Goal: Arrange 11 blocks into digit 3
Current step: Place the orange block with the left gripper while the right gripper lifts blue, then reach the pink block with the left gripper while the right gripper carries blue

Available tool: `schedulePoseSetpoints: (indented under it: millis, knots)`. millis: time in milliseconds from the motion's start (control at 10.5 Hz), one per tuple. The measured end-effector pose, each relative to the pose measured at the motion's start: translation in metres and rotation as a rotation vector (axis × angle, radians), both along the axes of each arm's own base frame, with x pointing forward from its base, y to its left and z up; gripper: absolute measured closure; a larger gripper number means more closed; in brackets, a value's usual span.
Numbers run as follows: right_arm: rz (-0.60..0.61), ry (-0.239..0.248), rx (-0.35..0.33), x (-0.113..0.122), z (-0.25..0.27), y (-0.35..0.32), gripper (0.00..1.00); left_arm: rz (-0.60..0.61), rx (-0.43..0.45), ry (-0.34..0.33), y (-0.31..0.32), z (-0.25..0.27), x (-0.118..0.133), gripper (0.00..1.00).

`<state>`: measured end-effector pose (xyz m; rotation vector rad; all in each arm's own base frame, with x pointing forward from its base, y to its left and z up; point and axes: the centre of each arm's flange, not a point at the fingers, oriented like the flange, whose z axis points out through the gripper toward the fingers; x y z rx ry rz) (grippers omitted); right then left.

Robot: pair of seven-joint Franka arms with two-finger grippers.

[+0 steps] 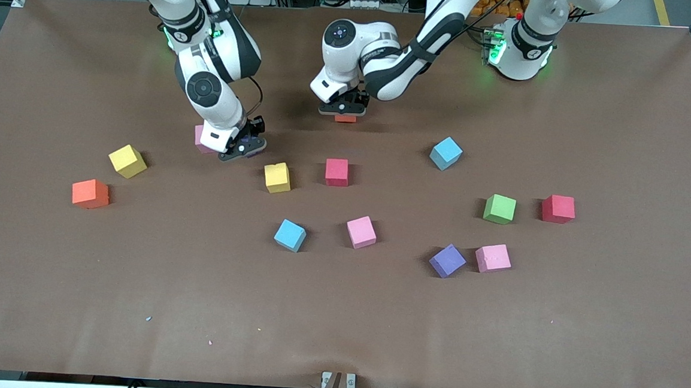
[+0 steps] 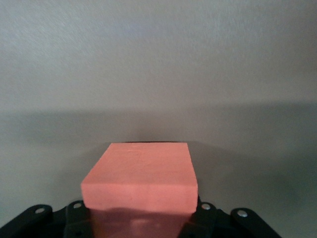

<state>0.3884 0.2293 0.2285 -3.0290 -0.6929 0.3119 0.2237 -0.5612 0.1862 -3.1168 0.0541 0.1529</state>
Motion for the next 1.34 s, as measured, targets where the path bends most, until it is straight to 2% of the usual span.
schedulePoseSetpoints:
  millis: [95,286,382,573,763,1050,1336]
  knots:
    - [0.012,0.008,0.002,-0.002,0.018,0.001,0.43,-0.017,0.007,-0.004,0.000,-0.006,-0.002,0.37]
    - [0.161,0.037,0.026,-0.013,0.047,0.006,0.45,-0.031,0.012,-0.009,-0.002,-0.008,-0.003,0.37]
    - [0.225,0.051,0.037,-0.017,0.056,0.006,0.47,-0.030,0.010,-0.010,-0.003,-0.008,-0.002,0.30]
    - [0.323,0.060,0.058,-0.022,0.072,0.007,0.47,-0.024,0.012,-0.014,-0.007,-0.003,0.001,0.01]
    - [0.517,0.046,0.100,-0.030,0.085,0.018,0.47,-0.009,0.035,-0.033,-0.015,0.019,0.015,0.00]
    - [0.817,0.028,0.150,-0.034,0.095,0.023,0.47,0.033,0.043,-0.093,-0.014,0.073,0.048,0.00]
    - [0.970,0.015,0.164,-0.047,0.102,0.041,0.47,0.109,0.013,-0.121,0.015,0.094,0.124,0.00]
